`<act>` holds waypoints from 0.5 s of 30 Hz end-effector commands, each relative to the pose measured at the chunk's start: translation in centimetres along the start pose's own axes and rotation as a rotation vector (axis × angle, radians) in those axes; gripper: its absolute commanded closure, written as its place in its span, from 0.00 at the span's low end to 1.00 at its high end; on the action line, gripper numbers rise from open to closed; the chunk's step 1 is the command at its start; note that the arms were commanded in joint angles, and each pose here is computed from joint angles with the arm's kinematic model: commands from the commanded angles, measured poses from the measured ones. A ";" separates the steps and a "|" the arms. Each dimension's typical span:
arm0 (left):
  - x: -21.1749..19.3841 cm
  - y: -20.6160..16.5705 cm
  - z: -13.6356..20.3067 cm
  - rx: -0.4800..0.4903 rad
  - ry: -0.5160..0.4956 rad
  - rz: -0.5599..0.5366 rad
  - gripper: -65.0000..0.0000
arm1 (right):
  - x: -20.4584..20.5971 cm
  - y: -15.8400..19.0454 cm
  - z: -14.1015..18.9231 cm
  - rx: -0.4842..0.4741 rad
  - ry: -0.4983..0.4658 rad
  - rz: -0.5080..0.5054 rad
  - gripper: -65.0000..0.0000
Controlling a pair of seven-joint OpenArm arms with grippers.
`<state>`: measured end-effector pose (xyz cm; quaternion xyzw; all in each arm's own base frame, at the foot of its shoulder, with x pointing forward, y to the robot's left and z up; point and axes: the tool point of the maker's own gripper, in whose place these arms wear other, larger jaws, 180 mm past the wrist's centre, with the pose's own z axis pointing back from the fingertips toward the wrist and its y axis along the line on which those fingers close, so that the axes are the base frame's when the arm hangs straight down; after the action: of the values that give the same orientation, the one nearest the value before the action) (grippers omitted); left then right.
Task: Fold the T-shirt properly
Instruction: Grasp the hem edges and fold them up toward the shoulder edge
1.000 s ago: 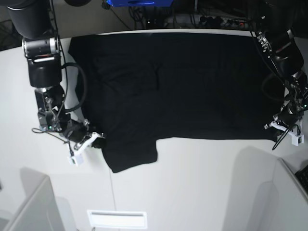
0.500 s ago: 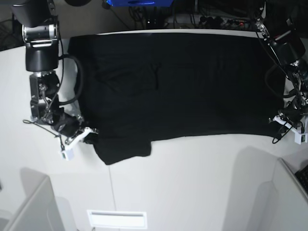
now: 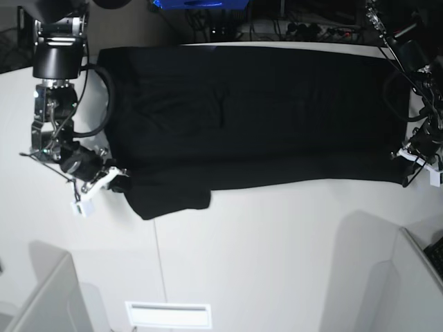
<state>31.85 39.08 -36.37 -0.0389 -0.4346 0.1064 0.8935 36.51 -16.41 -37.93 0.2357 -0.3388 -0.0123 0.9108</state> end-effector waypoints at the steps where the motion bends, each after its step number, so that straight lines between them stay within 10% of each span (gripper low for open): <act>1: 3.3 0.2 0.9 0.003 -0.083 -0.034 1.00 | 2.2 0.0 1.0 -0.003 -0.055 0.024 1.00; 15: 4.8 0.8 3.8 0.053 -0.079 -0.095 1.00 | -0.5 -0.5 4.3 -0.035 -0.017 0.019 1.00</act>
<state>30.98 39.72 -32.46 -0.0077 -0.4453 0.0810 0.8917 32.52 -17.76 -37.11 0.2251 -0.3229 -0.0154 0.9191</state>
